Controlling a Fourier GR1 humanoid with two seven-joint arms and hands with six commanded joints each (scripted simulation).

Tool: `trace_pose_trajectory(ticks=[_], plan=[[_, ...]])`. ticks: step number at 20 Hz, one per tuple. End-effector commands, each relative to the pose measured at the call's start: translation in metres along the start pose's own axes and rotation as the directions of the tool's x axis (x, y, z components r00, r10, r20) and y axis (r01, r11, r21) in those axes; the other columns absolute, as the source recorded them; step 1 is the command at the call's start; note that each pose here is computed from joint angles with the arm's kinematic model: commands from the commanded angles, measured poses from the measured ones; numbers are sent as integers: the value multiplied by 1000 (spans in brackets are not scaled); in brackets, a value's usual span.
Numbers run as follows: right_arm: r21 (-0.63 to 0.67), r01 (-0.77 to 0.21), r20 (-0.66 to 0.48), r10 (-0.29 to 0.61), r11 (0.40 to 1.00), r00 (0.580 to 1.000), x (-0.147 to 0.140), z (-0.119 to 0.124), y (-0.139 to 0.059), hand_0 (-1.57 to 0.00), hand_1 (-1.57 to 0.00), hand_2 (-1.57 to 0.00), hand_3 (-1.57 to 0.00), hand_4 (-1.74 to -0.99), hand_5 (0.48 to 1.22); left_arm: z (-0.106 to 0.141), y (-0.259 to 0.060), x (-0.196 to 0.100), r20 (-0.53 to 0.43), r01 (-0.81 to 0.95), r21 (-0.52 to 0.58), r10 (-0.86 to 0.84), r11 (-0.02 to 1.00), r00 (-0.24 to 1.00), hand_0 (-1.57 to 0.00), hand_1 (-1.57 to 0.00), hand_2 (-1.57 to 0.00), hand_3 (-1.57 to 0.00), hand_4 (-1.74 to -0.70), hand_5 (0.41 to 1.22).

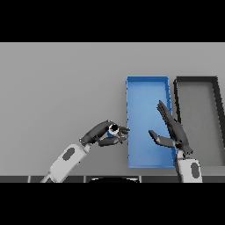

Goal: Pick up the blue pipe and place it into the blue bin.

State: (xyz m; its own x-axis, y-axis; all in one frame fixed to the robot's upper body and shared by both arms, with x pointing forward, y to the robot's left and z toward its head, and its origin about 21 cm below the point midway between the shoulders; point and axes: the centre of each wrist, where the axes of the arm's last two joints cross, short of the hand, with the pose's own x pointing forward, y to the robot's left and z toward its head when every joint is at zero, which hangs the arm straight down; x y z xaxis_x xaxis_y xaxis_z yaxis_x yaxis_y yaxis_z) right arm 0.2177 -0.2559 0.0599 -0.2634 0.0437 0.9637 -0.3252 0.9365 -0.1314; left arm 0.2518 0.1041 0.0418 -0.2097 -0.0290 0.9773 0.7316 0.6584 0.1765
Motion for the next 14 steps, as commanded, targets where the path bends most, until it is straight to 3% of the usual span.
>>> trace_pose_trajectory(ticks=[1, 5, 11, 14], plan=[[69, 15, 2, -15, 997, 1000, 10, -2, -1, 1, 1, 1, 1, -1256, 558, 0, -1, -1, -2, 0, 3, 0, 1000, 1000, -1571, -1571, -1571, -1495, -1741, 1221], [299, -12, -4, 14, 954, 1000, 49, -24, 3, 1, 1, 1, 1, -1319, 501, -1, 4, 1, 6, 17, -4, -17, 1000, 1000, -1571, -1571, -1571, -1489, -1741, 1221], [529, -90, 44, 79, 844, 996, 79, -58, 35, 1, 1, 1, 1, -1306, 521, 0, 3, 1, 7, 27, -13, -27, 1000, 1000, -1571, -1571, -1571, -1484, -1741, 1221], [593, -108, 52, 96, 798, 994, 81, -73, 51, 1, 1, 1, 1, -1253, 529, -2, 3, 2, 24, 14, -28, -14, 1000, 1000, -1571, -1571, -1571, -1488, -1741, 1221]])
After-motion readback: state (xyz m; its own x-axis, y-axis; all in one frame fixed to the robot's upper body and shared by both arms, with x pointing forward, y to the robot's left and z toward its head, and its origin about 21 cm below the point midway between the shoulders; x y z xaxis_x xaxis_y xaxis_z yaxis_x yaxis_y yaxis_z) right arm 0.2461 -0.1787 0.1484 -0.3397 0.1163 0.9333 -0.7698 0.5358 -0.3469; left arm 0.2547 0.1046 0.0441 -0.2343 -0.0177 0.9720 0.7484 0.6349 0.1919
